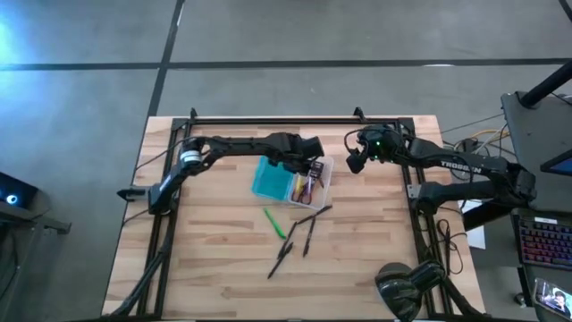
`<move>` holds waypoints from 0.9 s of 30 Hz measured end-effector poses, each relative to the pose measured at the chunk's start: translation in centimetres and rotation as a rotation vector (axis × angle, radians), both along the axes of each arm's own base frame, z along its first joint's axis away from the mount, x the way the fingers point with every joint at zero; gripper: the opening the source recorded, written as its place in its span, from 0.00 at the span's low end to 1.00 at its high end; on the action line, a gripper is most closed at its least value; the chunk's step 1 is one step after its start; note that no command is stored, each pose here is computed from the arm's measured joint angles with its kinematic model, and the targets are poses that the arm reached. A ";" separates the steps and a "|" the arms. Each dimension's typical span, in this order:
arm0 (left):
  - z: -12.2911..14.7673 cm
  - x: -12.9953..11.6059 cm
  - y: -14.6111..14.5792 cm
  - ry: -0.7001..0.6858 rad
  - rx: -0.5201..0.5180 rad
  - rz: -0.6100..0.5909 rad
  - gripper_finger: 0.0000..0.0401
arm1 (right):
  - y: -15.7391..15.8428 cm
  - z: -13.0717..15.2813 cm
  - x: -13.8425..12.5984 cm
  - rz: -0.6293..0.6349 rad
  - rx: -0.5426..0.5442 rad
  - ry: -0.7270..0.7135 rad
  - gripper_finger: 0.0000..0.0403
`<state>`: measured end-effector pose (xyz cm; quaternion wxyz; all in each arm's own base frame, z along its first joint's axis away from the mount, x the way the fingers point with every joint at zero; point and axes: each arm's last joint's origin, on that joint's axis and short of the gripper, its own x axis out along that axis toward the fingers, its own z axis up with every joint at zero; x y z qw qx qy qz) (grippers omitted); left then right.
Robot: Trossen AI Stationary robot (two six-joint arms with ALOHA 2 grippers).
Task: Pick & place school supplies into a supply box
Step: Put the yellow pen into the supply box, then put the black pen into the supply box
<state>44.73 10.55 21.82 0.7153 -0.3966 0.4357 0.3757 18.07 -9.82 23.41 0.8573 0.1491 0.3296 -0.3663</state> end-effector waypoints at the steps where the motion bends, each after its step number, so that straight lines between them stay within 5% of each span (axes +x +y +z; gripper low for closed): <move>1: 0.2 -0.1 -0.2 0.006 -0.004 -0.022 0.23 | 0.0 0.0 0.0 0.000 -0.001 -0.004 0.54; 6: 2.7 -0.3 -3.0 -0.025 0.032 -0.244 0.26 | -0.1 0.1 0.1 0.003 -0.006 -0.014 0.54; 11: 5.8 -2.6 -9.0 0.074 0.168 -0.773 0.26 | -0.1 0.1 0.1 0.027 -0.018 -0.003 0.54; 19: 2.9 -4.5 -16.1 0.188 0.273 -1.422 0.26 | -0.1 0.0 0.1 0.059 -0.038 0.024 0.54; 27: -1.1 -6.0 -17.7 0.275 0.230 -1.499 0.26 | 0.3 -0.5 -0.4 0.110 0.015 0.095 0.54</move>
